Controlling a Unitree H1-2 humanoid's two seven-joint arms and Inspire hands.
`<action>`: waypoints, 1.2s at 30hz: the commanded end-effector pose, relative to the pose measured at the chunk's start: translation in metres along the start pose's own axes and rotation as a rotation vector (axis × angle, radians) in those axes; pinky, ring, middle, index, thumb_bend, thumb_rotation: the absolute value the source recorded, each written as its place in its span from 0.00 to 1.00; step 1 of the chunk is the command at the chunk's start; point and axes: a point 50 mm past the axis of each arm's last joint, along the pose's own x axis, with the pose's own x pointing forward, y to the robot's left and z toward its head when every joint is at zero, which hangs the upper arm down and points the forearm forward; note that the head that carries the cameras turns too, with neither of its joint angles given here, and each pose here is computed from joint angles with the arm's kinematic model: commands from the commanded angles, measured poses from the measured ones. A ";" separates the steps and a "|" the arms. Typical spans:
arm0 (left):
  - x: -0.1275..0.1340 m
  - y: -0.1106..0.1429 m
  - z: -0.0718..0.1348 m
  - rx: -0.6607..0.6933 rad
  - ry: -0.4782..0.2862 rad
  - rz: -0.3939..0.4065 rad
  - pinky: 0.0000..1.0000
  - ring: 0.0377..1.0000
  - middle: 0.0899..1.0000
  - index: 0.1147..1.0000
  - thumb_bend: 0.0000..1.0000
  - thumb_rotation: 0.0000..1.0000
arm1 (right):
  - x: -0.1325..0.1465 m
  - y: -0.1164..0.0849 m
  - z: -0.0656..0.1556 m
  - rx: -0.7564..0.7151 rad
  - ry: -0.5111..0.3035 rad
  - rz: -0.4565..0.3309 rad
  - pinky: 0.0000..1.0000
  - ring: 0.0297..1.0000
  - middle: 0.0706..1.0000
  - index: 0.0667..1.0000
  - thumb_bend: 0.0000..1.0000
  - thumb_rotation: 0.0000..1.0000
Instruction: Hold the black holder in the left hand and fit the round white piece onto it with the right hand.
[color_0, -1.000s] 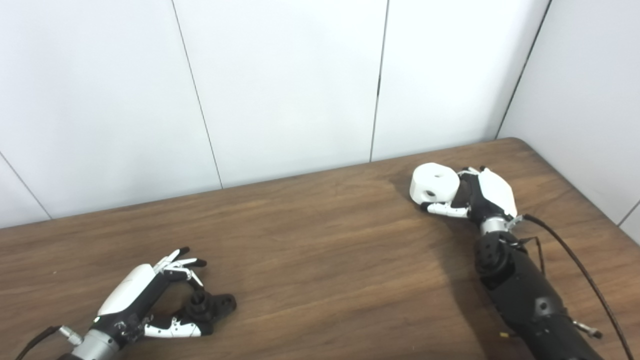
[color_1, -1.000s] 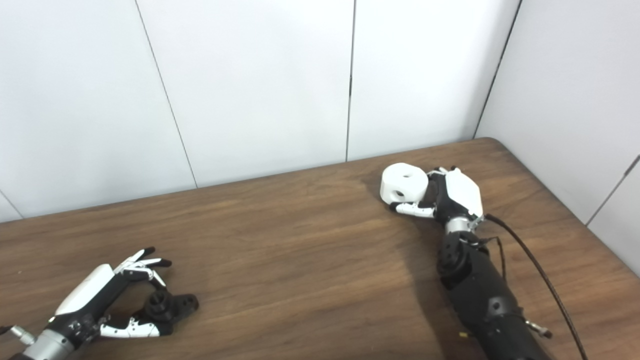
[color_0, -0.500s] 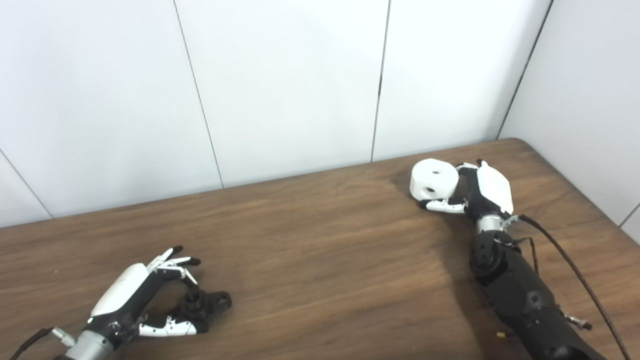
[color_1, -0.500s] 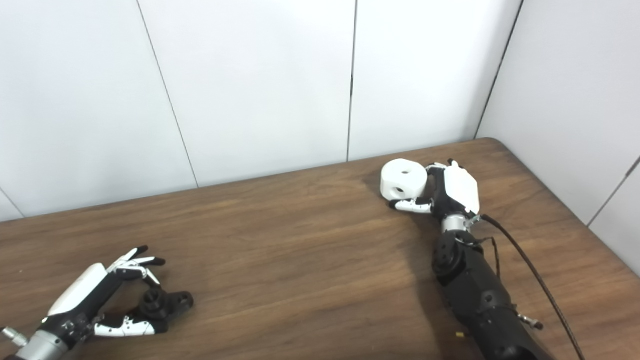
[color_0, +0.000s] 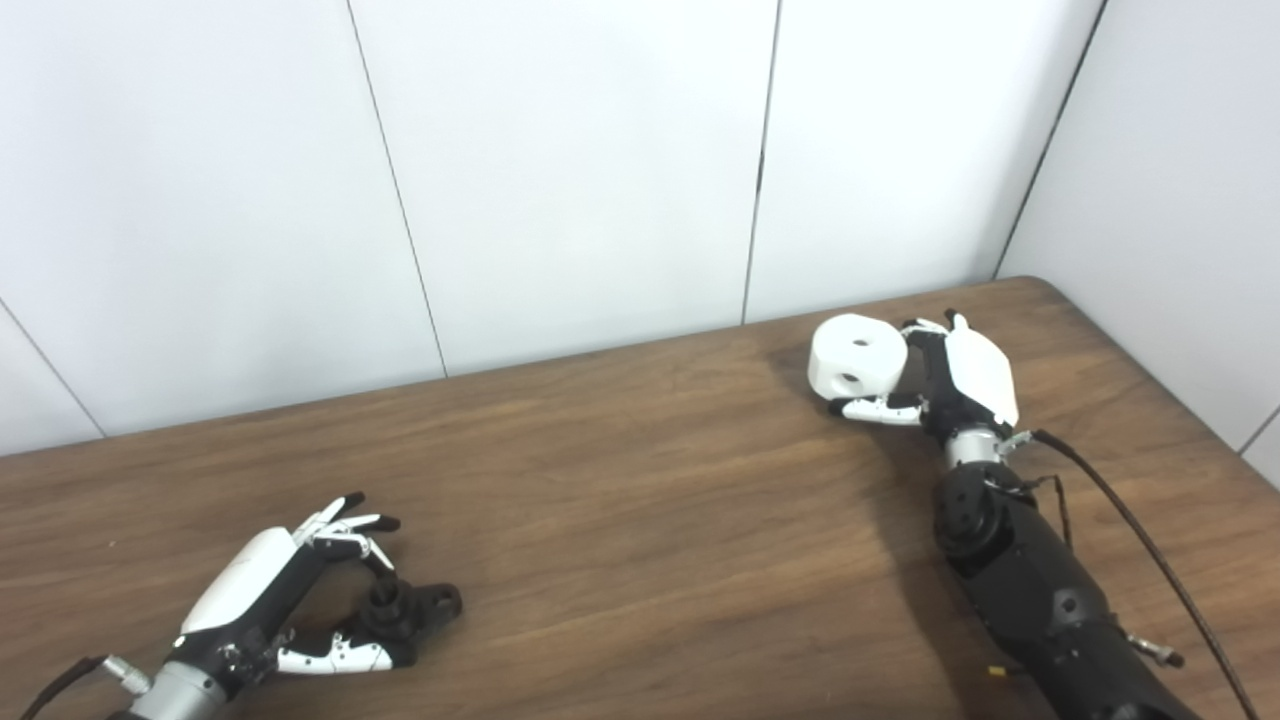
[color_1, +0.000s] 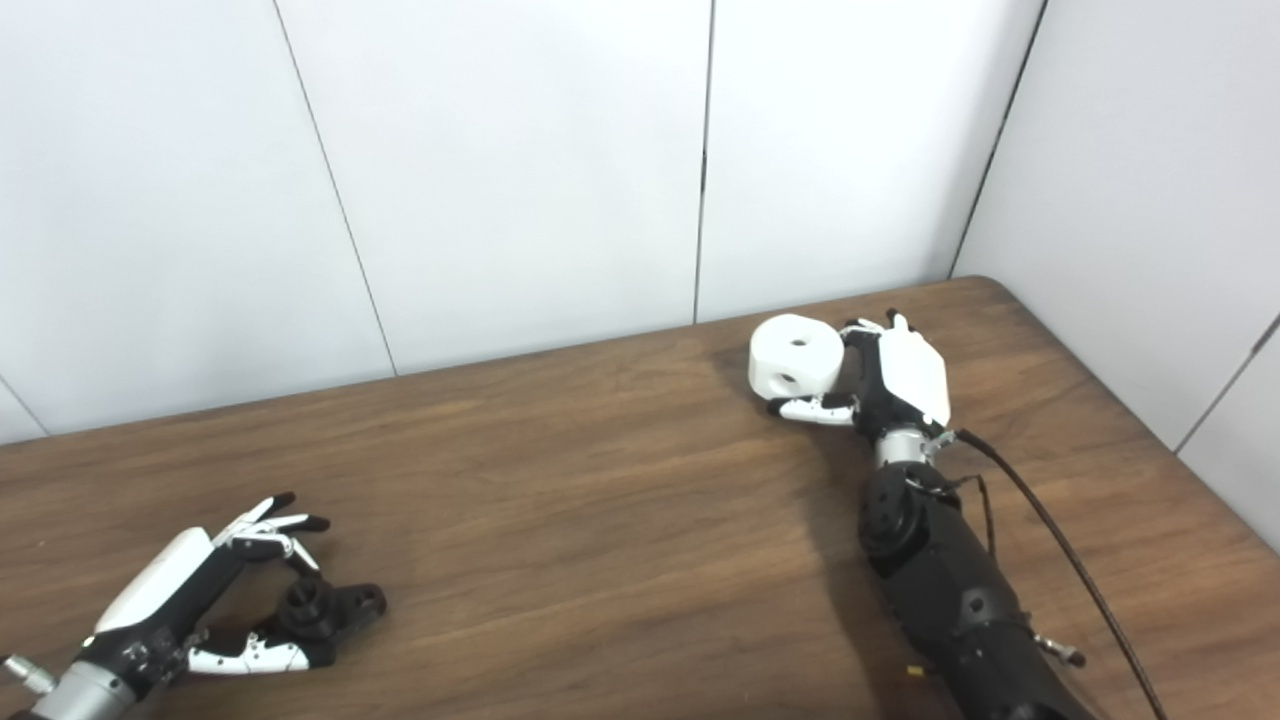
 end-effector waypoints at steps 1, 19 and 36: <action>0.005 0.018 0.000 0.042 -0.020 0.024 1.00 1.00 0.84 0.42 0.52 0.04 | 0.008 -0.012 0.029 0.065 -0.105 -0.045 1.00 1.00 0.83 0.51 0.67 0.31; 0.014 -0.018 -0.008 0.028 0.025 -0.049 1.00 1.00 0.85 0.42 0.52 0.04 | -0.044 -0.012 0.104 0.254 -0.304 0.094 1.00 1.00 0.85 0.50 0.69 0.41; 0.027 -0.043 0.004 0.048 0.013 -0.091 1.00 1.00 0.86 0.42 0.52 0.05 | -0.102 0.004 0.165 0.254 -0.520 0.329 1.00 1.00 0.84 0.45 0.52 0.17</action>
